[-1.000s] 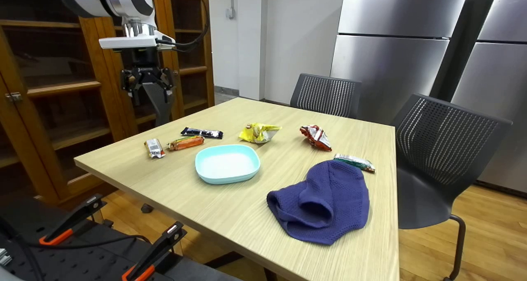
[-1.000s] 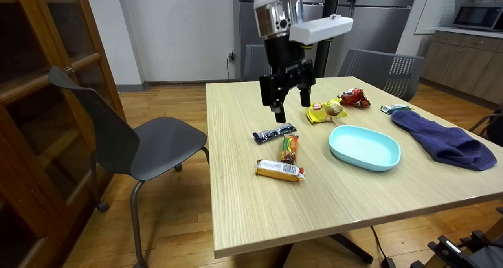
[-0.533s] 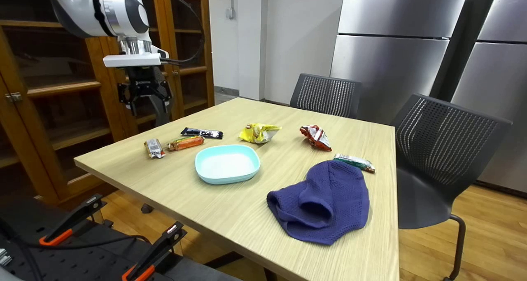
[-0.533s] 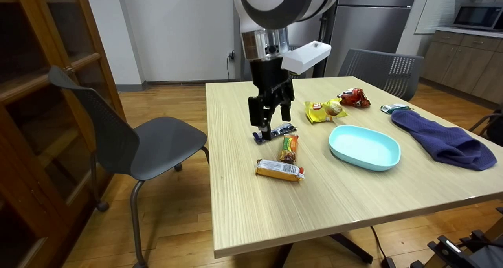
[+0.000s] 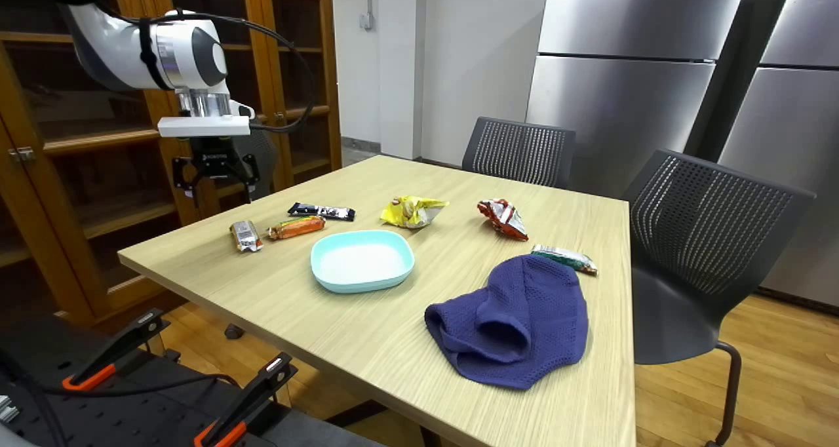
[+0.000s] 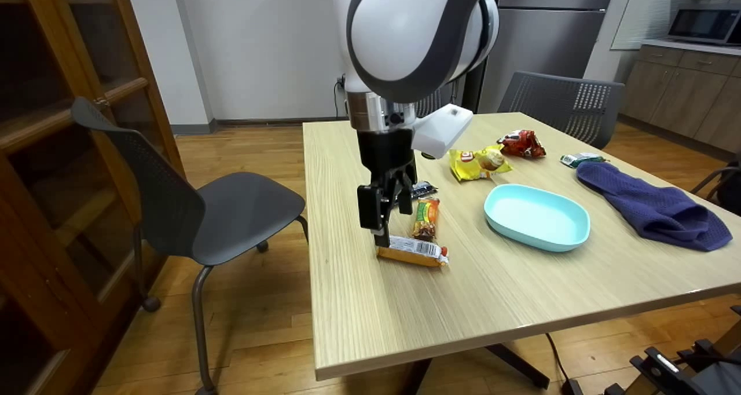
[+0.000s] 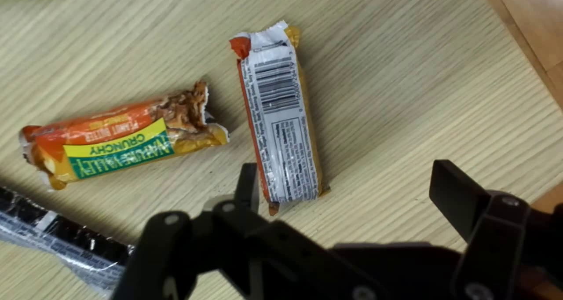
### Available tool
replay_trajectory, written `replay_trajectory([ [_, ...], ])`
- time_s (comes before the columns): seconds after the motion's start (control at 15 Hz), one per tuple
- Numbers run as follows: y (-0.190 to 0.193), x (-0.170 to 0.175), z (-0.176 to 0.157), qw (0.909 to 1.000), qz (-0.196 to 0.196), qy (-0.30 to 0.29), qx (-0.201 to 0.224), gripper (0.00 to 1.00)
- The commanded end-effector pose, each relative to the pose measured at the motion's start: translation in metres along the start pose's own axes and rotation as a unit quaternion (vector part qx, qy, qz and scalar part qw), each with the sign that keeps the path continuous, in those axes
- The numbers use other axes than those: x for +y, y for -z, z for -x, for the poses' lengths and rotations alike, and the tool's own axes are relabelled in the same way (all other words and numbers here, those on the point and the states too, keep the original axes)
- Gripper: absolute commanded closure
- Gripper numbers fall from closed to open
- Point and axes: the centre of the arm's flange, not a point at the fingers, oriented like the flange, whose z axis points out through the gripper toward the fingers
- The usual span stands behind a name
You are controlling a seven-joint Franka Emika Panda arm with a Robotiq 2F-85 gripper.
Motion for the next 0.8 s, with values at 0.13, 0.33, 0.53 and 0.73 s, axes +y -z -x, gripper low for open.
replay_trajectory([
  [0.13,-0.032,-0.009,0.015,0.9999,-0.016,-0.006,0.001,0.0],
  [0.33,-0.044,-0.007,0.022,0.9998,-0.014,-0.016,-0.005,0.0],
  [0.53,-0.043,-0.002,0.026,0.9998,-0.008,-0.019,0.0,0.0],
  [0.73,-0.039,0.005,0.027,0.9998,-0.004,-0.02,0.008,0.0],
])
